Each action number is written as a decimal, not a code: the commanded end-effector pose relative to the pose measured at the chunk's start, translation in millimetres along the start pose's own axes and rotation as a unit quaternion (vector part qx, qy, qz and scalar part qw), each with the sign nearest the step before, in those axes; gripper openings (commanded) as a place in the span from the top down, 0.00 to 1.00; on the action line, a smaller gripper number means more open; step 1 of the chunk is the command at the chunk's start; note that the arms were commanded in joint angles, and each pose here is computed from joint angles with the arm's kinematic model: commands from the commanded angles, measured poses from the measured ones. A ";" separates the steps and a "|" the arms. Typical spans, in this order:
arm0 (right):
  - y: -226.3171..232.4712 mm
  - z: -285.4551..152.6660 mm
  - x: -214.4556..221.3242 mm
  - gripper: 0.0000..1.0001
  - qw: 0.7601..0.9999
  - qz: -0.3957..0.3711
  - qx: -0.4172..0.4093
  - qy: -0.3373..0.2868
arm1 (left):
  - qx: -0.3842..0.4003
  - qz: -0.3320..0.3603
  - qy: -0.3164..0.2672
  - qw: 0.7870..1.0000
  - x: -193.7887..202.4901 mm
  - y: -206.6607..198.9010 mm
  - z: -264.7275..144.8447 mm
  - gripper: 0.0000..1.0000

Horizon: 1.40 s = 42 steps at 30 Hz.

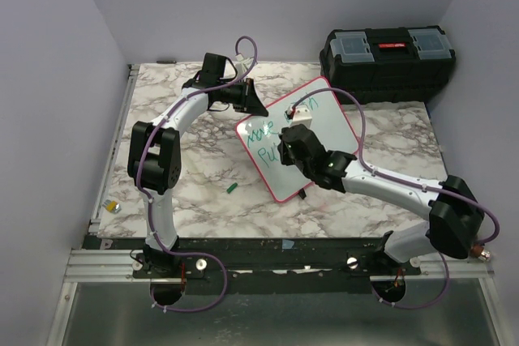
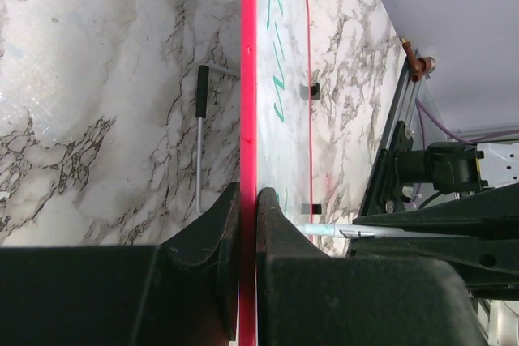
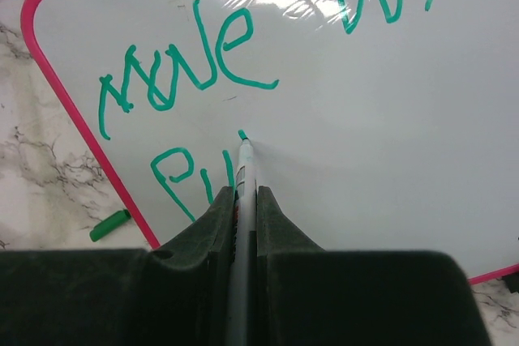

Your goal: Write a sentence on the whiteboard

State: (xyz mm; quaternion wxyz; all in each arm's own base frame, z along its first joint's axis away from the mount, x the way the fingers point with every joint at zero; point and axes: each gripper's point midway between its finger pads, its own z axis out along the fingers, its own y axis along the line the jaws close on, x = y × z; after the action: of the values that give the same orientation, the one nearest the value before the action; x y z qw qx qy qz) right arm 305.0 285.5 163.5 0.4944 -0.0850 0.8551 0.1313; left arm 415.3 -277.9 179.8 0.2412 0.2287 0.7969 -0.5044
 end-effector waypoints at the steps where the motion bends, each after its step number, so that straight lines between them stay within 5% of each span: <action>1: -11.5 -2.0 27.7 0.99 0.999 -0.007 0.006 0.035 | -0.031 0.064 -0.015 0.997 -6.6 10.0 -3.5 1.00; 16: -16.1 -21.2 52.2 1.00 0.997 0.024 -0.016 0.065 | -0.030 0.063 -0.016 0.997 -7.3 10.4 -2.9 1.00; 42: -11.6 5.4 2.6 0.99 0.999 -0.006 0.029 0.016 | -0.032 0.063 -0.017 0.997 -8.1 10.8 -3.8 1.00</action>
State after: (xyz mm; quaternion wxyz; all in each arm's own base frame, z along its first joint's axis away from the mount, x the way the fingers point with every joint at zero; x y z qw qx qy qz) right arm 296.8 282.3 158.3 0.4746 -0.0856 0.8658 0.1335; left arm 415.7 -277.8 179.8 0.2418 0.2277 0.7965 -0.5052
